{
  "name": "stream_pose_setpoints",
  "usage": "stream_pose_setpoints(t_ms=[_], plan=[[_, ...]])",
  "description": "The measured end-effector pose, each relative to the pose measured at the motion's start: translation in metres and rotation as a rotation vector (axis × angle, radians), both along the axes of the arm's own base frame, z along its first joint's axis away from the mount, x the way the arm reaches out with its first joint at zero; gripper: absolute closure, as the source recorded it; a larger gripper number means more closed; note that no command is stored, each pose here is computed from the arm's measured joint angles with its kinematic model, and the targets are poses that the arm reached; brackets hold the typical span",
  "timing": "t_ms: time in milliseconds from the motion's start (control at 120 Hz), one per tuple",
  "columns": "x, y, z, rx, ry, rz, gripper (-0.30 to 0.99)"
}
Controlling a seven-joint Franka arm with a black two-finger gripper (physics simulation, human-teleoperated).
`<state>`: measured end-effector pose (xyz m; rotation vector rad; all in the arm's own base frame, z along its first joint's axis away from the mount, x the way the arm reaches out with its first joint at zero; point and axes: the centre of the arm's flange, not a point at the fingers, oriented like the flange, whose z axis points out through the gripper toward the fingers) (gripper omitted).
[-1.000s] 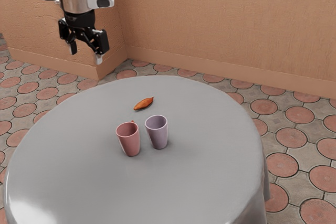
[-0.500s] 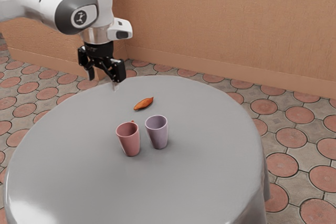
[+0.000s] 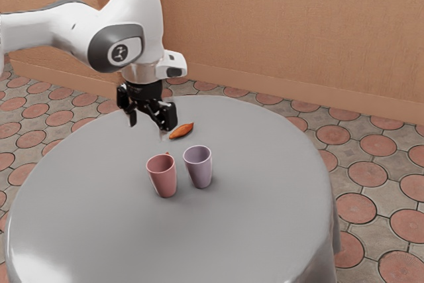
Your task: Place the left cup onto the right cup
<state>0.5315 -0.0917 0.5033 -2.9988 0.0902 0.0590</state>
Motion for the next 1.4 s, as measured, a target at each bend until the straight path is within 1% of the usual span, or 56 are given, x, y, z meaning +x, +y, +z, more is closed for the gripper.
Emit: stream_pose_setpoints(t_ms=[167,400,633,817,1000,1217,1400], plan=[[0.0,-0.007,-0.01,-0.004,-0.003,-0.01,0.0],[0.016,0.008,-0.03,-0.018,-0.01,-0.003,0.0],[0.025,0.024,-0.04,-0.026,-0.017,0.008,0.0],[0.029,0.023,-0.047,-0.03,-0.018,-0.005,0.0],[0.034,0.01,-0.066,-0.036,-0.002,-0.04,0.0],[0.043,0.026,-0.089,-0.043,0.014,-0.028,0.0],[0.048,0.025,-0.101,-0.045,0.015,-0.041,0.0]])
